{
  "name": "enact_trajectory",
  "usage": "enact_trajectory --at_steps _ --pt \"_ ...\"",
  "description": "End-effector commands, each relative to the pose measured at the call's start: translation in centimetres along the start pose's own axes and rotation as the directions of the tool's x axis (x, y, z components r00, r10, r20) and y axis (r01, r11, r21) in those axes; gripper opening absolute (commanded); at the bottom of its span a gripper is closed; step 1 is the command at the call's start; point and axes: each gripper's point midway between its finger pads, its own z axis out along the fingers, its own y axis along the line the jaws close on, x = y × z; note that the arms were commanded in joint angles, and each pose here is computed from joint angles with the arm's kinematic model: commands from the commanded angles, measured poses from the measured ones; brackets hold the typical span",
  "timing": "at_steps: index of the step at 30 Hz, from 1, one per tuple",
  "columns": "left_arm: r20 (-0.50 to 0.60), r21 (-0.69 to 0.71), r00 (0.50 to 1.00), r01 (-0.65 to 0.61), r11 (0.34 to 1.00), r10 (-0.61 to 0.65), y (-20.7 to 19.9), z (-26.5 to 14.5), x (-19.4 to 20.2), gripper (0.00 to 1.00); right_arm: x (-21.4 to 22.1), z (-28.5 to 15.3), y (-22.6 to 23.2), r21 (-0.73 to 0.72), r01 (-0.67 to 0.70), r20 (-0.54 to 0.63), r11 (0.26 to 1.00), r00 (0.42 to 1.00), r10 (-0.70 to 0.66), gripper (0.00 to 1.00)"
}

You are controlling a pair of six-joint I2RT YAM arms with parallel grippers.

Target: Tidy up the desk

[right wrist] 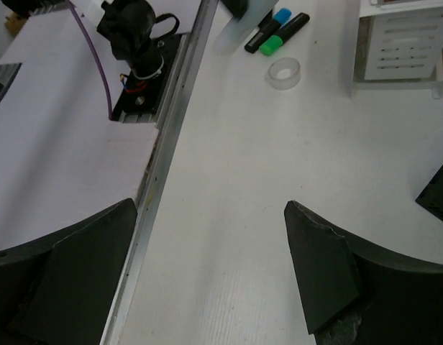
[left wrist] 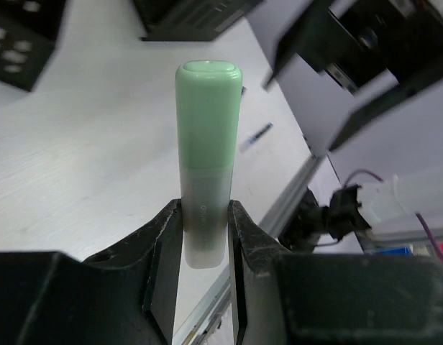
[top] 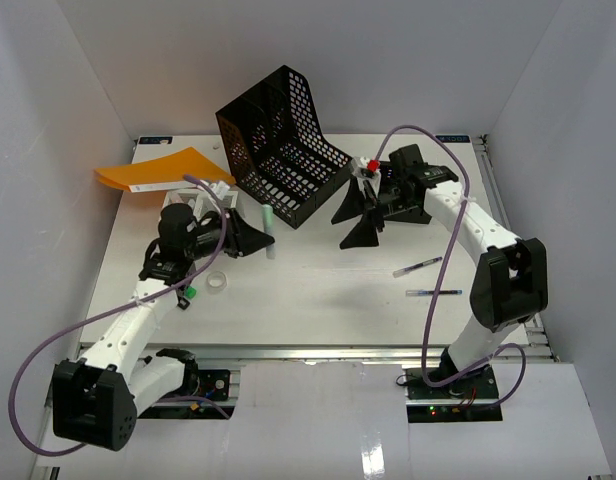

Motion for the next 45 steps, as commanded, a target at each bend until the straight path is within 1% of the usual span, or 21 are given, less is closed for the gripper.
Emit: enact_trajectory --at_steps 1,2,3,4,6,7,8,9,13,16,18,19,22,25,26,29,33,35,42,43,45 --pt "-0.014 0.189 0.987 -0.158 0.969 0.163 -4.0 2.4 1.1 0.0 -3.8 1.0 -0.3 -0.018 -0.187 0.02 0.982 0.982 0.187 0.9" --pt "-0.004 0.181 0.986 -0.164 0.97 0.168 -3.9 2.9 1.0 0.0 -4.0 1.8 -1.1 0.029 -0.222 0.018 0.975 0.975 0.222 0.9" --pt "-0.021 0.184 0.987 -0.154 0.971 0.161 -3.8 3.4 1.5 0.0 -4.6 1.6 -1.7 0.135 -0.19 0.017 0.973 0.982 0.189 0.9" --pt "-0.026 0.186 0.987 -0.153 0.971 0.161 -3.9 3.9 1.6 0.0 -4.6 1.8 -2.6 0.205 -0.18 0.045 0.962 0.984 0.175 0.9" --pt "-0.021 0.181 0.986 -0.159 0.971 0.165 -3.8 4.7 1.6 0.0 -6.6 1.7 -2.5 0.298 -0.134 0.125 0.945 0.987 0.101 0.9" --pt "-0.017 0.176 0.986 -0.162 0.971 0.167 -3.8 4.9 1.5 0.0 -7.5 1.6 -2.4 0.335 -0.134 0.16 0.933 0.984 0.083 0.9" --pt "-0.014 0.172 0.986 -0.164 0.971 0.169 -3.9 5.1 1.5 0.0 -8.1 1.5 -2.6 0.369 -0.149 0.194 0.917 0.978 0.081 0.9" --pt "-0.014 0.173 0.984 -0.171 0.97 0.176 -4.0 5.4 1.5 0.0 -8.7 1.8 -2.9 0.404 -0.188 0.213 0.895 0.971 0.108 0.9" --pt "-0.004 0.164 0.982 -0.187 0.969 0.191 -4.2 6.0 1.0 0.0 -8.9 2.9 -3.9 0.472 -0.32 0.255 0.822 0.942 0.22 0.92" --pt "-0.008 0.156 0.981 -0.191 0.969 0.195 -4.3 6.7 1.1 0.0 -9.2 3.5 -4.1 0.486 -0.367 0.299 0.793 0.923 0.244 0.95" --pt "-0.009 0.156 0.98 -0.195 0.968 0.199 -4.5 7.0 1.2 0.0 -9.2 3.9 -4.7 0.515 -0.395 0.315 0.761 0.913 0.26 1.0" --pt "-0.011 0.157 0.98 -0.196 0.968 0.2 -4.6 7.1 1.3 0.0 -9.2 4.1 -4.8 0.522 -0.402 0.317 0.753 0.91 0.266 1.0" --pt "-0.015 0.157 0.979 -0.196 0.968 0.201 -4.6 7.2 1.4 0.0 -8.8 4.1 -6.0 0.559 -0.43 0.34 0.709 0.899 0.278 0.91" --pt "-0.016 0.156 0.979 -0.196 0.968 0.201 -4.6 7.3 1.5 0.0 -8.7 4.3 -6.7 0.568 -0.448 0.35 0.69 0.891 0.29 0.84" --pt "-0.016 0.156 0.979 -0.196 0.968 0.201 -4.7 7.4 1.4 0.0 -8.6 4.4 -6.9 0.572 -0.452 0.352 0.685 0.889 0.293 0.81" --pt "-0.017 0.153 0.979 -0.196 0.968 0.201 -4.6 7.5 1.5 0.0 -8.2 4.7 -7.4 0.577 -0.454 0.349 0.679 0.889 0.298 0.71" --pt "-0.018 0.148 0.98 -0.195 0.97 0.2 -4.5 7.7 1.5 0.0 -7.9 5.4 -7.3 0.562 -0.456 0.339 0.69 0.888 0.312 0.6" --pt "-0.018 0.147 0.98 -0.196 0.97 0.201 -4.5 7.8 1.4 0.0 -7.9 5.7 -7.2 0.558 -0.453 0.333 0.695 0.89 0.312 0.58" --pt "-0.022 0.142 0.979 -0.197 0.97 0.202 -4.4 8.1 1.4 0.0 -7.8 7.5 -6.9 0.546 -0.441 0.303 0.712 0.897 0.323 0.56" --pt "-0.021 0.14 0.979 -0.198 0.97 0.203 -4.4 8.0 1.3 0.0 -7.5 7.6 -7.1 0.55 -0.442 0.3 0.708 0.896 0.327 0.52" --pt "-0.018 0.136 0.978 -0.201 0.97 0.206 -4.5 8.0 1.2 0.0 -7.5 7.9 -7.1 0.549 -0.439 0.295 0.711 0.898 0.327 0.48"
